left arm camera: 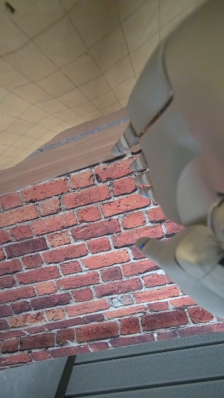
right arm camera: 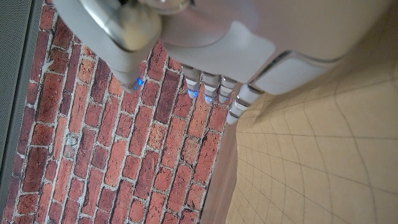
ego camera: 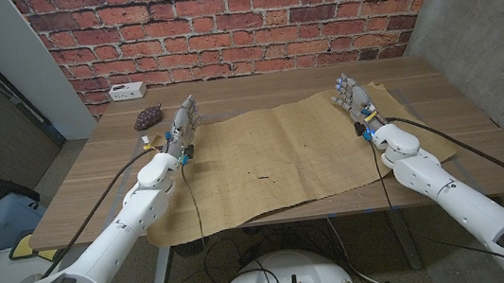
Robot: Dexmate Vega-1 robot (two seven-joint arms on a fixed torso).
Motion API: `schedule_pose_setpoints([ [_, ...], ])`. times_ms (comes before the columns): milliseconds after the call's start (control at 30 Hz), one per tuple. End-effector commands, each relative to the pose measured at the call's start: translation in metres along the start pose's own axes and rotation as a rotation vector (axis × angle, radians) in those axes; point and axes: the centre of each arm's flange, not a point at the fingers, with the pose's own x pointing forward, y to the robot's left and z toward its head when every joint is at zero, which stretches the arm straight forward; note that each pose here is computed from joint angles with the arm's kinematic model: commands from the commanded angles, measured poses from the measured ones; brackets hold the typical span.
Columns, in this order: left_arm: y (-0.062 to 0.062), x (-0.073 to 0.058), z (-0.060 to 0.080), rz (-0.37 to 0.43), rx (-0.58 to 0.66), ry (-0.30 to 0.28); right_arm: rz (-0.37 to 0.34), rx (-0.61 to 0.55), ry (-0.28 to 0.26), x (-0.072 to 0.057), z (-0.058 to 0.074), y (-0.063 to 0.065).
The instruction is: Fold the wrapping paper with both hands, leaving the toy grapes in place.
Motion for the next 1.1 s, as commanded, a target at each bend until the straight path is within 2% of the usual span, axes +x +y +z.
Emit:
schedule_pose_setpoints([
  [33, -0.002, 0.002, 0.007, -0.015, 0.155, 0.017, -0.045, -0.095, 0.021, -0.003, 0.01, -0.006],
  [233, -0.005, 0.006, 0.01, -0.04, 0.239, 0.032, -0.089, -0.165, 0.038, -0.006, 0.015, -0.011],
  [600, -0.012, 0.012, 0.018, -0.079, 0.386, 0.057, -0.173, -0.222, 0.065, -0.014, 0.021, -0.02],
  [1100, -0.022, 0.021, 0.024, -0.14, 0.559, 0.095, -0.272, -0.364, 0.15, -0.037, 0.033, -0.036],
])
